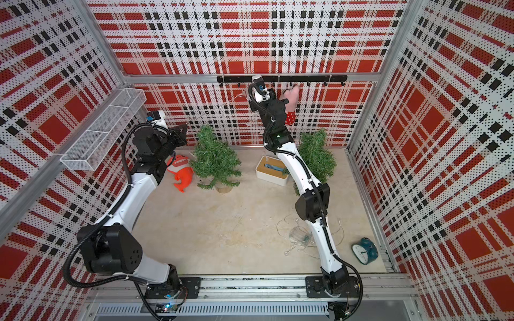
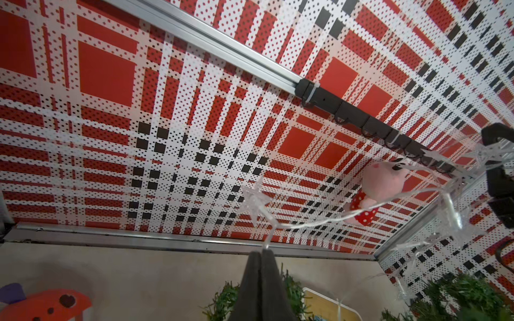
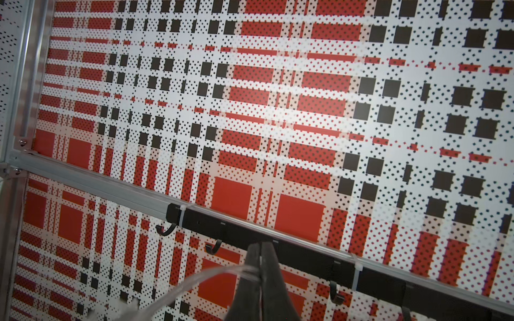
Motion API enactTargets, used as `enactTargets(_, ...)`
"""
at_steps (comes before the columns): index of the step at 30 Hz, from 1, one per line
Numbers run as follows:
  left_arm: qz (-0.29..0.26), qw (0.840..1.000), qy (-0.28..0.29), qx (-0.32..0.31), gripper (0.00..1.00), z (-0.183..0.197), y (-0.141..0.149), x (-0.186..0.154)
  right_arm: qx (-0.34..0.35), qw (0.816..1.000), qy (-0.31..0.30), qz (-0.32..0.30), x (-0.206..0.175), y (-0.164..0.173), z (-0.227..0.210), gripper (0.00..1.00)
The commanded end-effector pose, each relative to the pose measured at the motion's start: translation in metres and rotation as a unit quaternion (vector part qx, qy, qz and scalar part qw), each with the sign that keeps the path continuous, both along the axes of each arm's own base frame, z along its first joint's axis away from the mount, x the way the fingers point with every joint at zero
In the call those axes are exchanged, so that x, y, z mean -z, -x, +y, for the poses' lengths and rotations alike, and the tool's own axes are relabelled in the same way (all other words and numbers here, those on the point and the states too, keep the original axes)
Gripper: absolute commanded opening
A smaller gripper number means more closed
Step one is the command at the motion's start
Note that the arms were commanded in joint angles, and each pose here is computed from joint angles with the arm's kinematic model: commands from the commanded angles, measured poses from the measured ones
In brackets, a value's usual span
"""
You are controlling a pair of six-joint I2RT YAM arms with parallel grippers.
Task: Wrap string light around the christmas tree
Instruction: Wrap the light string around the Christmas tree.
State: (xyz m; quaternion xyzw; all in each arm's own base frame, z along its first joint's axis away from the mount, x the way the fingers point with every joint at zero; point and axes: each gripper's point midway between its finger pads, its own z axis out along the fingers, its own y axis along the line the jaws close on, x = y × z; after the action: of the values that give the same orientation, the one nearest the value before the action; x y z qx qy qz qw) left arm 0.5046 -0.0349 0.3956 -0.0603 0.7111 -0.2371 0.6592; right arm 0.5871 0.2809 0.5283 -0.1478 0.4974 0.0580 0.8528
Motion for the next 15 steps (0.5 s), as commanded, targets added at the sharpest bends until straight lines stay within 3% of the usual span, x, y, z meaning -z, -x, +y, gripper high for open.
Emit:
enactTargets(1,-0.023,1.0,-0.013,-0.013,0.0,0.008,-0.009,-0.022,-0.012,1.0,-0.008,0.0,0.007,-0.005,0.001,0.0)
enactTargets(10,0.047,0.997,-0.058,0.03,0.0,-0.019,-0.071,0.028,0.028,0.998,0.005,0.059,0.059,-0.04,-0.013,0.0)
enactTargets(15,0.077,0.994,-0.062,0.056,0.0,-0.04,-0.084,0.058,0.044,0.994,0.038,0.097,0.081,-0.043,-0.016,0.0)
